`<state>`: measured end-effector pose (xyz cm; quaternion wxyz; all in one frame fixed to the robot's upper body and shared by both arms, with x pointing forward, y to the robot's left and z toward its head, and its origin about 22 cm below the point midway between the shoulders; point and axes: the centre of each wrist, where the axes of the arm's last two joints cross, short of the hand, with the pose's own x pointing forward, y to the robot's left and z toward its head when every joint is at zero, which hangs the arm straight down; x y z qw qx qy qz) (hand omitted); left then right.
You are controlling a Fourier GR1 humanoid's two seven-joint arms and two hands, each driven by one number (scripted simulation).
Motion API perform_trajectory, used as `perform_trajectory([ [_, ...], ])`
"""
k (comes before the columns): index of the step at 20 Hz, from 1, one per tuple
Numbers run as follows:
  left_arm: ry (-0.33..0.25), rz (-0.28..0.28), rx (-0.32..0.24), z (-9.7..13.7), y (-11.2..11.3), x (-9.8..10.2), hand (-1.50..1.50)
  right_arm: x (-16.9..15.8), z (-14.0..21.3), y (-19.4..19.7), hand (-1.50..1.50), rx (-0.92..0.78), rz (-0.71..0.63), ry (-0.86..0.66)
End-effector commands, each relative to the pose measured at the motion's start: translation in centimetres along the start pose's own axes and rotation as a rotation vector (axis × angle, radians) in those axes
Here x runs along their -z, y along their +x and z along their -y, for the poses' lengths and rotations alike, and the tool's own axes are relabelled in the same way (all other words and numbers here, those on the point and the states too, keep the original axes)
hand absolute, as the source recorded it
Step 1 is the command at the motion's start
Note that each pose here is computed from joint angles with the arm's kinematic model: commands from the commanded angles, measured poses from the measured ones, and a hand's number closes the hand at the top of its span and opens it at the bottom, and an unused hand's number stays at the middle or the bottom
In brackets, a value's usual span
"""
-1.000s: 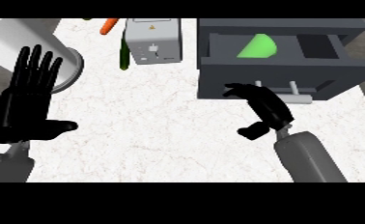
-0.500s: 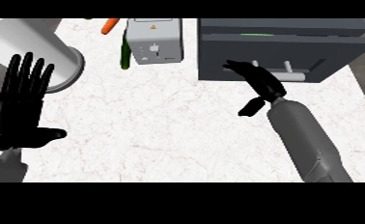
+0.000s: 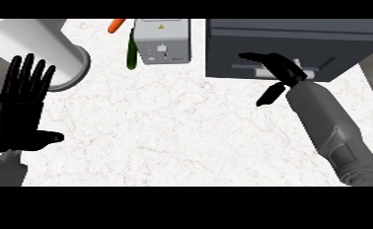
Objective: Pick up the cup, place it into the drawer and close the drawer
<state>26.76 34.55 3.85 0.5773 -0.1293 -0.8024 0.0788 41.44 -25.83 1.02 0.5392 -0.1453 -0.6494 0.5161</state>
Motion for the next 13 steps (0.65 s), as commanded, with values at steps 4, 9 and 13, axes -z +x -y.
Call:
perform_trajectory([
  [4, -0.041, -0.001, 0.006, 1.5, 0.2, 0.3, -1.5, -0.1, 4.8, -0.8, -1.5, 0.016, -0.077, -0.028],
  [9, -0.035, -0.002, 0.018, 0.8, 0.4, 0.5, -1.5, -1.0, 6.0, -1.5, -1.5, 0.015, -0.111, -0.043],
  [13, -0.032, 0.011, 0.014, 0.7, -0.1, 0.9, -1.5, -0.1, 4.5, -0.8, -1.5, 0.013, -0.088, -0.029],
])
